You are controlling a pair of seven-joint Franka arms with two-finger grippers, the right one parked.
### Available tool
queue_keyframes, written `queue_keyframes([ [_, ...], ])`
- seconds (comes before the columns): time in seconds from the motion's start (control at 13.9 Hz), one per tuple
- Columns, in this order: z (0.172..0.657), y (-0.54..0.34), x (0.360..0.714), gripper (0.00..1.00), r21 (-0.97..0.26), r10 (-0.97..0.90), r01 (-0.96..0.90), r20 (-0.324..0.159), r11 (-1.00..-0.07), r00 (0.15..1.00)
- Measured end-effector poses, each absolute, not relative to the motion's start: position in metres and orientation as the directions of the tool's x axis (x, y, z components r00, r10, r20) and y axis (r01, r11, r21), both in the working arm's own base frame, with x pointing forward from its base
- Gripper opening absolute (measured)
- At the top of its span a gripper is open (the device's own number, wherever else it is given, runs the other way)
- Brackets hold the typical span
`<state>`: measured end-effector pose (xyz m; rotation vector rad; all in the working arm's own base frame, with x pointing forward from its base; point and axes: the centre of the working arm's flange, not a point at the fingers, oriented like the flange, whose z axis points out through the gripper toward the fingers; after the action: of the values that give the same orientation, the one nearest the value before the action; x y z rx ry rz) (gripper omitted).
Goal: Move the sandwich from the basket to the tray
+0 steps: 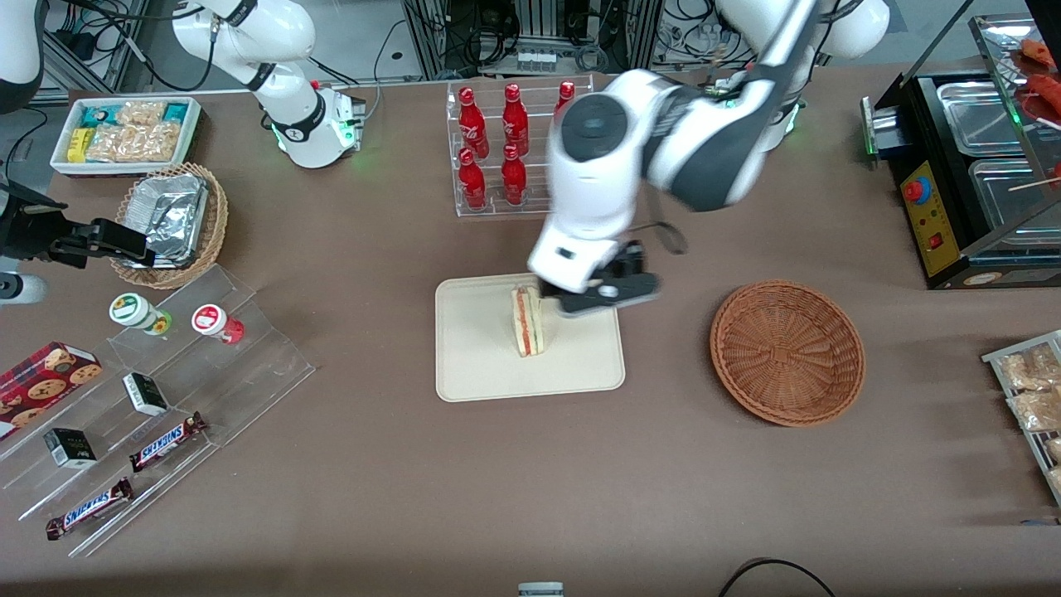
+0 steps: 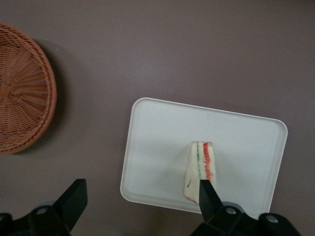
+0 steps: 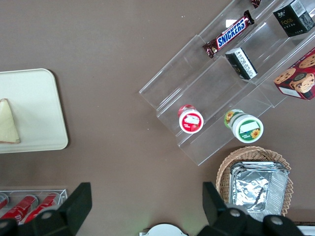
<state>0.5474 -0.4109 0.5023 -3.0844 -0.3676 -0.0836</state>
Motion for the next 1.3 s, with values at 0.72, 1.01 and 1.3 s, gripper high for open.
queue_keyframes([
  [0.72,0.571,-0.213,0.578,1.00,-0.066,0.108,0.106,-0.028,-0.992,0.994],
  [1.01,0.600,-0.128,0.578,1.00,-0.058,0.006,0.003,-0.059,-0.998,0.998],
  [1.3,0.612,-0.071,0.561,1.00,-0.042,-0.065,-0.068,-0.070,-0.997,0.995],
])
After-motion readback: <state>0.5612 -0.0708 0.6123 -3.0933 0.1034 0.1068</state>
